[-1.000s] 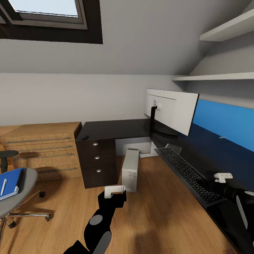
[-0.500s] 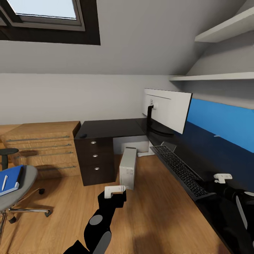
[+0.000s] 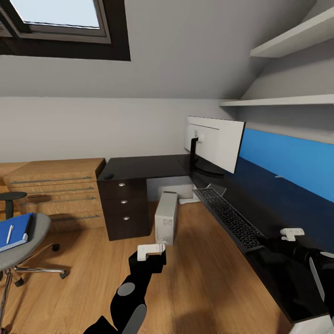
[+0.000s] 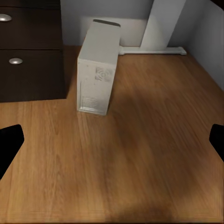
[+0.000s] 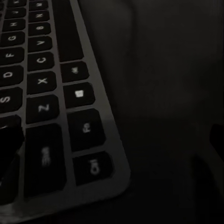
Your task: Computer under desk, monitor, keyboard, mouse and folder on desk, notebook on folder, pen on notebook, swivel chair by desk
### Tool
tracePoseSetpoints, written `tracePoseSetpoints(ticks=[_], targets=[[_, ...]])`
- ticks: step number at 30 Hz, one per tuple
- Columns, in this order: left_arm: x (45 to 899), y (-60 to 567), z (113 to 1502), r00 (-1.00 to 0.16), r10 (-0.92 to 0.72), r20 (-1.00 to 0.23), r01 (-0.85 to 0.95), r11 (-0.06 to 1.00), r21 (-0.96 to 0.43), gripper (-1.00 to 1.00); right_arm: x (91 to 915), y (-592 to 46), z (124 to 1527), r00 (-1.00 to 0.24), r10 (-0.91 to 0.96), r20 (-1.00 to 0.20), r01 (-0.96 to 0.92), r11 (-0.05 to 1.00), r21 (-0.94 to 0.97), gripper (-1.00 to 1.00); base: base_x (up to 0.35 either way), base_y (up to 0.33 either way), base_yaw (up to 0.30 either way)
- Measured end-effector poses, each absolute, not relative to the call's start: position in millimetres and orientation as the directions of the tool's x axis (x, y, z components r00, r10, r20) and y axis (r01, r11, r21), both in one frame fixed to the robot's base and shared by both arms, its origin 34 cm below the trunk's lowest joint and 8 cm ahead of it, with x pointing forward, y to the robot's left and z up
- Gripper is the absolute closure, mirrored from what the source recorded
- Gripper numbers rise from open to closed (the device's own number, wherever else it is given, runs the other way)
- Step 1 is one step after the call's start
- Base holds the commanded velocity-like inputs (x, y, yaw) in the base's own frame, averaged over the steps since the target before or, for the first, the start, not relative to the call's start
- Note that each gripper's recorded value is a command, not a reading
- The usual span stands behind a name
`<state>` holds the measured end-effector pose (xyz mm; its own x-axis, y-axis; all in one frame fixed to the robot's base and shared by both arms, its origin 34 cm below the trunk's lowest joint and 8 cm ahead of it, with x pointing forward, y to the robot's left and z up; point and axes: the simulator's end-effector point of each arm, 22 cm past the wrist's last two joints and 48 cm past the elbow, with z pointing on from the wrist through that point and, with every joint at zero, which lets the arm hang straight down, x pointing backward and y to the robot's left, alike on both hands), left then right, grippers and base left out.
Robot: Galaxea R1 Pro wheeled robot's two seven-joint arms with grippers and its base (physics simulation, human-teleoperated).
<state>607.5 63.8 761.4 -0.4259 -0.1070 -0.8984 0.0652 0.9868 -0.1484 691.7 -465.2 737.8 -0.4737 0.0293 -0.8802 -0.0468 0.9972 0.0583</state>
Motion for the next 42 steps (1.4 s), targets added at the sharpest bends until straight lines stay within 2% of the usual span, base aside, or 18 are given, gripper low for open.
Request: tracePoseSetpoints(ticks=[42], targets=[[607, 64, 760, -0.428, -0.106, -0.898, 0.064, 0.987, -0.147, -1.00, 696, -450, 738, -0.489, -0.069, -0.870, -0.100, 0.995, -0.023, -1.00, -0.020, 0.010, 0.000]])
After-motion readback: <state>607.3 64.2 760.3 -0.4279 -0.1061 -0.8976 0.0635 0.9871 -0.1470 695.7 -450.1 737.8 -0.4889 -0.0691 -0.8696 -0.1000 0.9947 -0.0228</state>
